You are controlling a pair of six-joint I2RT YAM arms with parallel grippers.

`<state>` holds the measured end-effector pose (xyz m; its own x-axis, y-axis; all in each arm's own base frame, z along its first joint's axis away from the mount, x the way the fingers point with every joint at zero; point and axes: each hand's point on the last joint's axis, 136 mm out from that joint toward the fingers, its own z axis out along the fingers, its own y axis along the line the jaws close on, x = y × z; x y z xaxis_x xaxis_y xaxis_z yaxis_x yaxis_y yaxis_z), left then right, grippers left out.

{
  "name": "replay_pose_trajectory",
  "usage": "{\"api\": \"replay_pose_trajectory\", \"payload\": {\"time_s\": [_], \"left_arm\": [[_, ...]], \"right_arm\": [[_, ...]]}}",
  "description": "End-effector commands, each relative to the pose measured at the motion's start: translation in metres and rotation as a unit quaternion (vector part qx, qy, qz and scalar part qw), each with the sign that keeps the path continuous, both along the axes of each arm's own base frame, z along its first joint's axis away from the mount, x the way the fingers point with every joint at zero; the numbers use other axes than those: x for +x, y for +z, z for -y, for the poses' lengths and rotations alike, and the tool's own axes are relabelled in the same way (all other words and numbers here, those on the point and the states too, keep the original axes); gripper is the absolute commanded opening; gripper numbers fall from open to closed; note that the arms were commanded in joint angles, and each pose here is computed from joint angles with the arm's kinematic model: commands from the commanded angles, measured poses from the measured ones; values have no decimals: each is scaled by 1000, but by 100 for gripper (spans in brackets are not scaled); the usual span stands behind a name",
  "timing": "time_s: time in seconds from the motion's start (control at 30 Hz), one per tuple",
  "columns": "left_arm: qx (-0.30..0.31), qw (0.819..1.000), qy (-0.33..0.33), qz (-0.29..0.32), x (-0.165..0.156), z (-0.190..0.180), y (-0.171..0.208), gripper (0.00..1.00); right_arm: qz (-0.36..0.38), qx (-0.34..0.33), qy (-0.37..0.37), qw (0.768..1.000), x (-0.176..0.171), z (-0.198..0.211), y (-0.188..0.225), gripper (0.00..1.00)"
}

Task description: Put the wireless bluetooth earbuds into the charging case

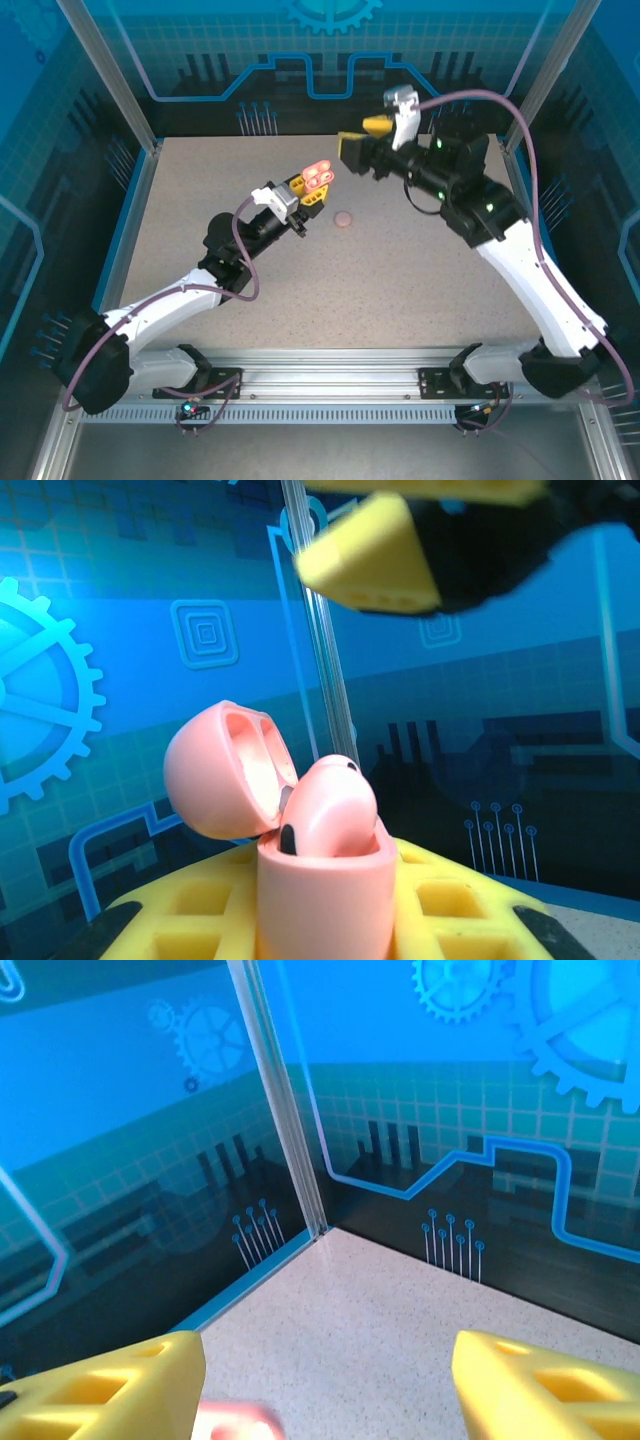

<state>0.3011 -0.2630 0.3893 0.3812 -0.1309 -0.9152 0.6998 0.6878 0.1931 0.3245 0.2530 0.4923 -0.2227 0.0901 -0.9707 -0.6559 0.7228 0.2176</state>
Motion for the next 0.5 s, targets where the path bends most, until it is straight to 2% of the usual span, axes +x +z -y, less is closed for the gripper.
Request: {"api": "replay_pose_trajectory", "payload": {"time_s": [0.0,0.3,0.47], "left_arm": [[-9,1000,-17,3,-9,1,2,0],[4,999,-30,-14,-12,4,-13,0],[2,999,-27,-19,-9,4,-15,0]], "right_arm": [[-113,-51,2,992,21,-8,-43,67],[-219,-99,20,970,60,-40,-92,62],[-247,-124,33,960,51,-48,-116,58]]}}
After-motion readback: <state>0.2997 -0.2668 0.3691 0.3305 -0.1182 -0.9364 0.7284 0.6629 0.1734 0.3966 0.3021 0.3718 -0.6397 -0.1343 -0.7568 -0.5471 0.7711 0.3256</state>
